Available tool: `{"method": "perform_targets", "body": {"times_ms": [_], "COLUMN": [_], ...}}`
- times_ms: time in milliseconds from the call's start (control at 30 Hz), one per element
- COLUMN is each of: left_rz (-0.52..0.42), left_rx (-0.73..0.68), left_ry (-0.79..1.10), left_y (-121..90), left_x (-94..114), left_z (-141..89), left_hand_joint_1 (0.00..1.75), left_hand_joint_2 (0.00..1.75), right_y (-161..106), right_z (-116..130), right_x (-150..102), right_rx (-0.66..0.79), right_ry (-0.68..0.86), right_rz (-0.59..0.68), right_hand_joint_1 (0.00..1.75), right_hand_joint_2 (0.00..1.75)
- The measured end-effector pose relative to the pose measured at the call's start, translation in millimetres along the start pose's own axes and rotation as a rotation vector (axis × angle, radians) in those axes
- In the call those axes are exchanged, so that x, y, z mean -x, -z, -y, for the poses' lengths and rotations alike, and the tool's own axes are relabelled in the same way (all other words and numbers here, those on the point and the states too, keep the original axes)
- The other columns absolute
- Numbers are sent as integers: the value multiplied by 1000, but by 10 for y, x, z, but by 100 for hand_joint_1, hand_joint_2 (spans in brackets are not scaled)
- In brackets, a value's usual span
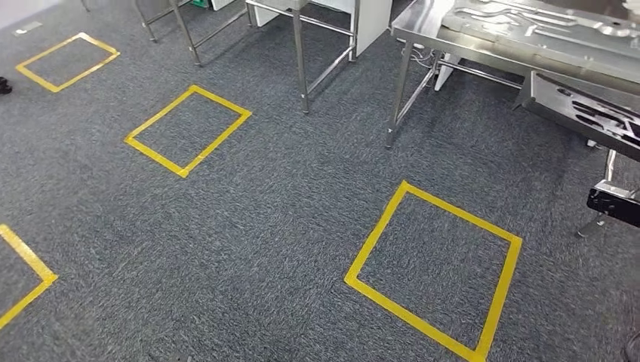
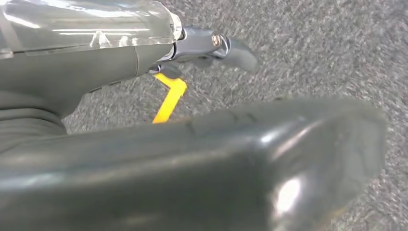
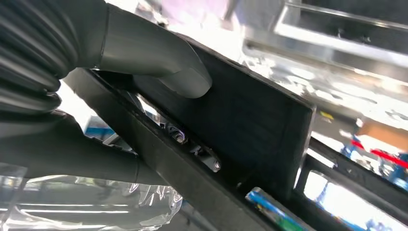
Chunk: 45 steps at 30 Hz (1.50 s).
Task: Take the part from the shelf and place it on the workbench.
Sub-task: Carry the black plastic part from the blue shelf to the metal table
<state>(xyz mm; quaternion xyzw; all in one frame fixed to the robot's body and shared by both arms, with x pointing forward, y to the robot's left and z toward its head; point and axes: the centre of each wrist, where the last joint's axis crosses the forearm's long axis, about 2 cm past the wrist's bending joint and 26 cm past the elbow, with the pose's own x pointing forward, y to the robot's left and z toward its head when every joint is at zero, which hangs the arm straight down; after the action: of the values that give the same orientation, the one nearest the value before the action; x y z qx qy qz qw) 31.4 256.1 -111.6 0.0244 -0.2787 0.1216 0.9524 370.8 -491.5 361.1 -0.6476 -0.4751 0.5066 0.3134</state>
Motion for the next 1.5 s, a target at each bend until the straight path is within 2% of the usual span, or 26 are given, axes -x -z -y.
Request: {"method": "perform_targets", "body": {"times_ms": [567,933,1200,1333,1500], "left_rz": [5,2,-6,-19,-23], "left_rx": [12,10,4,4,8], "left_ry": [-5,-12,-17,-14,5], "left_y": [13,16,18,3,18], "left_x": [-24,-35,-40,-10,-33], "left_z": [-2,37,37,28,-6], "left_hand_joint_1": [0,0,0,0,0], "left_hand_joint_2": [0,0,0,0,0], "right_y": [3,165,300,370,656], "right_z": [0,91,80,49,81], "right_x": [15,-43,-224,-354,-703], "right_rx": [-11,36,42,39,64], "right_ry": [-9,-82,-41,43,185], "right_rz": [-4,-29,-10,38,104], "right_hand_joint_1": [175,175,175,175,175], "right_hand_joint_2": [175,175,175,175,175]}}
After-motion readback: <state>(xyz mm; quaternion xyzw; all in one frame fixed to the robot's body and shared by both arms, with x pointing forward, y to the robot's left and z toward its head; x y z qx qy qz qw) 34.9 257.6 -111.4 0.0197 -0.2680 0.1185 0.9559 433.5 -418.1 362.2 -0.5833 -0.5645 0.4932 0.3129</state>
